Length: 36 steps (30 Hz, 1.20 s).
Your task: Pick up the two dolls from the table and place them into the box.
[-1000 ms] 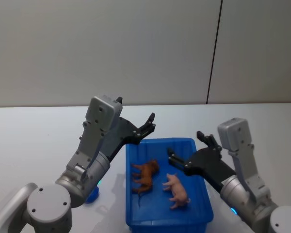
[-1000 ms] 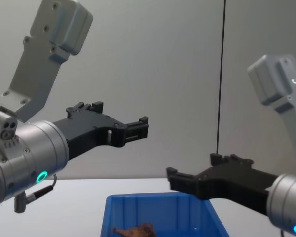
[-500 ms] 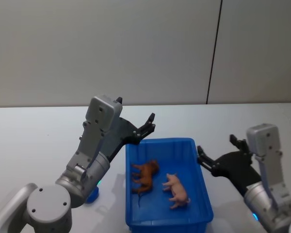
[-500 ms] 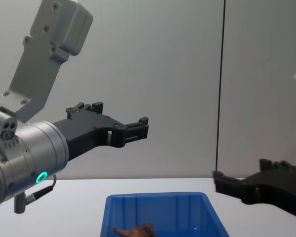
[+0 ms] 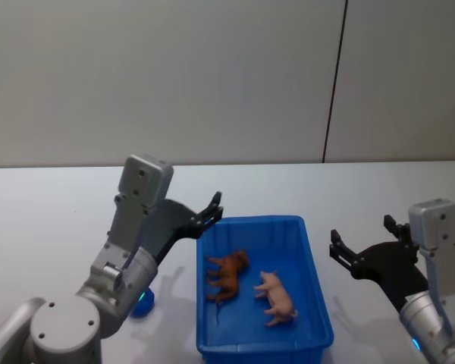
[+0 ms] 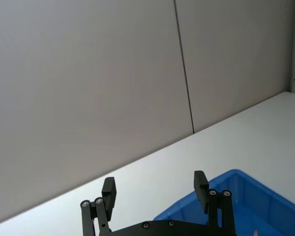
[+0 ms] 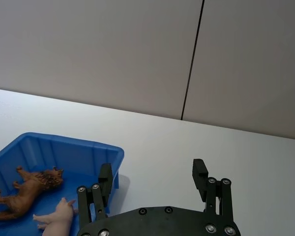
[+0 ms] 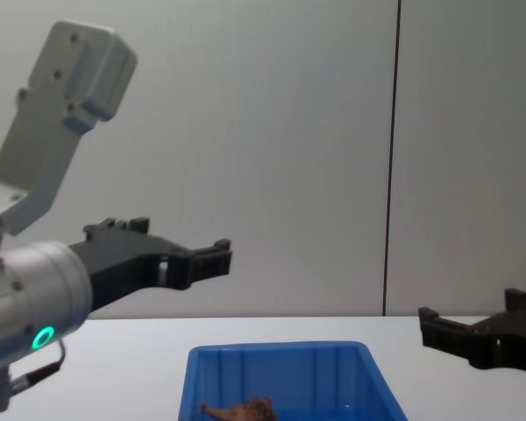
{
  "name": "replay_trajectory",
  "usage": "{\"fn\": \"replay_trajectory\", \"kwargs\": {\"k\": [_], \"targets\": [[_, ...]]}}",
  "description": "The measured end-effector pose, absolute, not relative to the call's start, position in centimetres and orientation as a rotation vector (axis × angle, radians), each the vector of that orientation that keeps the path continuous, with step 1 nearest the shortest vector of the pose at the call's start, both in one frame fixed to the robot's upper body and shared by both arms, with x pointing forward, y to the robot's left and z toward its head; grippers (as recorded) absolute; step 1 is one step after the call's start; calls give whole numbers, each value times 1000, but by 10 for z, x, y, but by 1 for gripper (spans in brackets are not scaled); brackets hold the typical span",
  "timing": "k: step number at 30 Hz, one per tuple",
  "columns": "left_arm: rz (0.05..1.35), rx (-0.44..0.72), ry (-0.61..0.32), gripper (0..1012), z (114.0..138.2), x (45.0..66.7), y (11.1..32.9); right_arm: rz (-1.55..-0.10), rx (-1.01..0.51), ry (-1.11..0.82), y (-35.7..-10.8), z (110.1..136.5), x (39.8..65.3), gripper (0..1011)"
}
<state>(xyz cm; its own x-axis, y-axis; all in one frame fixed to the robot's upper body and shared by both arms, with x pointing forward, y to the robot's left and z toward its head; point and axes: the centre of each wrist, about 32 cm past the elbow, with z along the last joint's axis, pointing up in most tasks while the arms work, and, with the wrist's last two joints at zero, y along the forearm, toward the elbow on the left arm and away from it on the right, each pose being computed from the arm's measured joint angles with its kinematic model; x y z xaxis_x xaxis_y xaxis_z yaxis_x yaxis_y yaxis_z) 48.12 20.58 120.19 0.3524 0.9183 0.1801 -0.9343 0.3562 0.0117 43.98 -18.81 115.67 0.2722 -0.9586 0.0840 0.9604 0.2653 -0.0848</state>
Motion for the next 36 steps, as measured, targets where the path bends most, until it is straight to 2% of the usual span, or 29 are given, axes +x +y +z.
{"fn": "replay_trajectory", "kwargs": {"k": [16, 36], "targets": [[1322, 207, 38, 1001, 1188, 460, 228, -1323, -130, -14, -192, 1156, 437, 1001], [1360, 266, 188, 1001, 1162, 448, 243, -1331, -131, -14, -193, 1156, 436, 1001]]}}
